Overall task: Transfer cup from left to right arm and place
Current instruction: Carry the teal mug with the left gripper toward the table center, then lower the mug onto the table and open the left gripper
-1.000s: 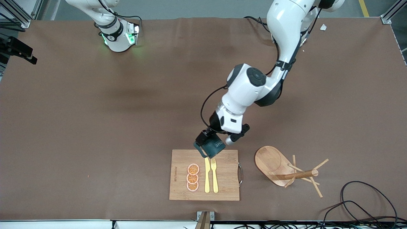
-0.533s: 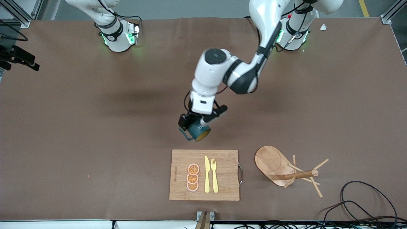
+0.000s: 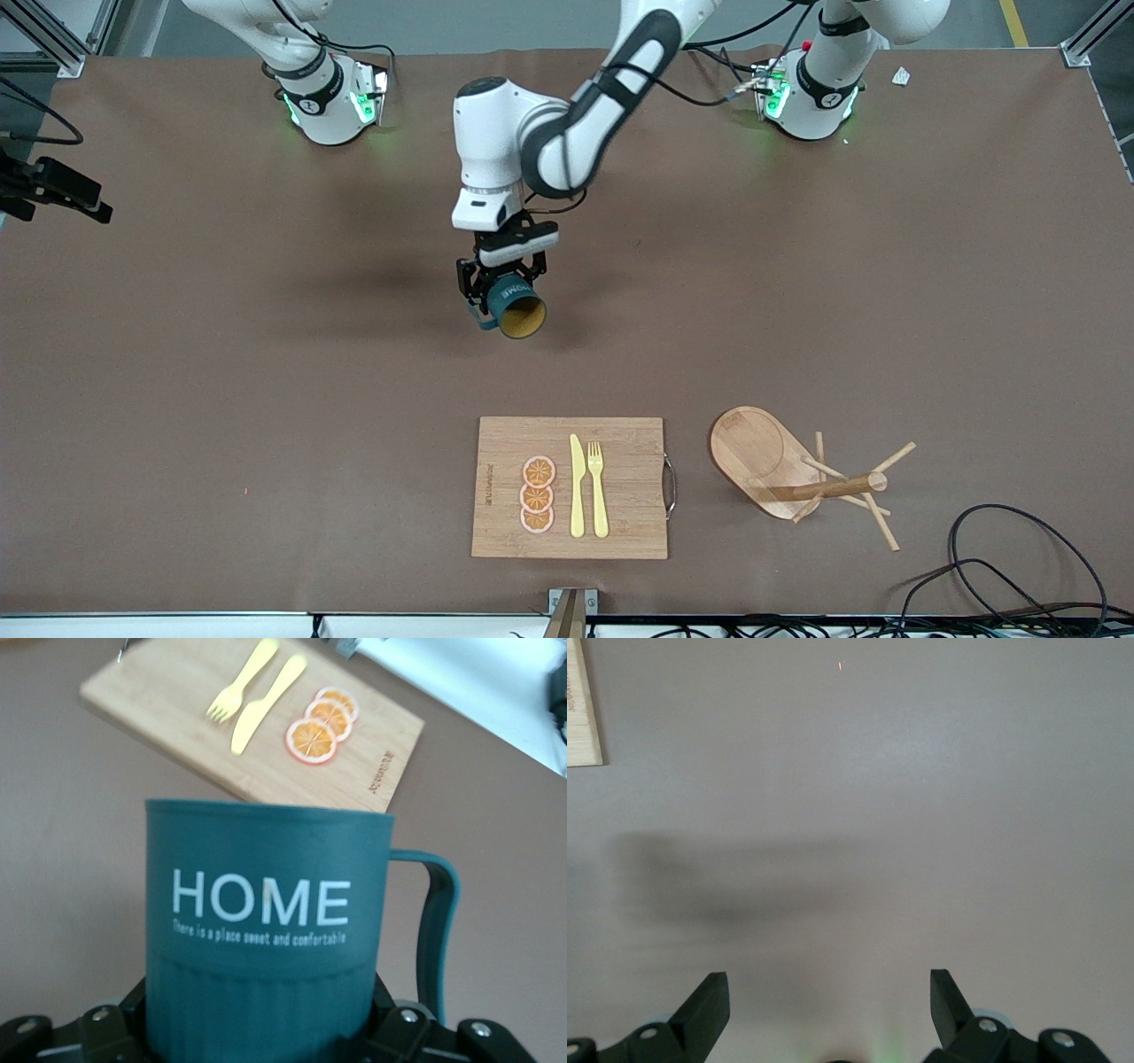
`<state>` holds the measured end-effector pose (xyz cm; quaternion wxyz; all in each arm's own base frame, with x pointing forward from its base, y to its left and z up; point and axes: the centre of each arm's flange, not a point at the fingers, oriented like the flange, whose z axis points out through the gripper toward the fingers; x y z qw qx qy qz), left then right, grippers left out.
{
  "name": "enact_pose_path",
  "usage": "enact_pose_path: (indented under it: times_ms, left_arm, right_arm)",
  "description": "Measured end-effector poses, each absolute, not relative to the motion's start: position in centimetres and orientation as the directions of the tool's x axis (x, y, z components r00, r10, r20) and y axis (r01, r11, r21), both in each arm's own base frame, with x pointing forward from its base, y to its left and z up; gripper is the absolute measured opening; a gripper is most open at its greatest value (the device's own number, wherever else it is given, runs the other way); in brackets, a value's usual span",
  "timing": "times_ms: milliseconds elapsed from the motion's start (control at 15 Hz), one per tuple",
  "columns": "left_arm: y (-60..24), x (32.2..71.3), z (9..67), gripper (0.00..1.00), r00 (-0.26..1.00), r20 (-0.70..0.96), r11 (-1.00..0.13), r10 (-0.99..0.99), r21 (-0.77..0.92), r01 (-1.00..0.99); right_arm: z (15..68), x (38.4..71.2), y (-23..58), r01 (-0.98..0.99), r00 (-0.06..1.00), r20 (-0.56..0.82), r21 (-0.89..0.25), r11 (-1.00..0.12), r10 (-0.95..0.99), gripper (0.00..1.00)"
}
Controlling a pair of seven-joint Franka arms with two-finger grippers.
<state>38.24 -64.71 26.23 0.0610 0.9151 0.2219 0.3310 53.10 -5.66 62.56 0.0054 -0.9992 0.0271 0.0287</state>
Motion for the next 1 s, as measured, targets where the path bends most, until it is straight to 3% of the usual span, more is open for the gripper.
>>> enact_pose_path:
  times_ms: [600, 1000]
  left_arm:
    - [-65.9, 27.8, 9.8, 0.86, 0.437, 0.897, -0.997, 0.068, 0.05, 0.052]
    - [-65.5, 24.1, 5.6, 0.86, 0.265, 0.962, -0.997, 0.07, 0.073, -0.002]
  right_arm:
    - [58.1, 55.9, -6.8, -0.071, 0.993, -0.099, -0.008, -0.997, -0.07, 1.0]
    - [55.6, 57.2, -6.9, -0.071, 0.99, -0.127, -0.009, -0.997, -0.069, 1.0]
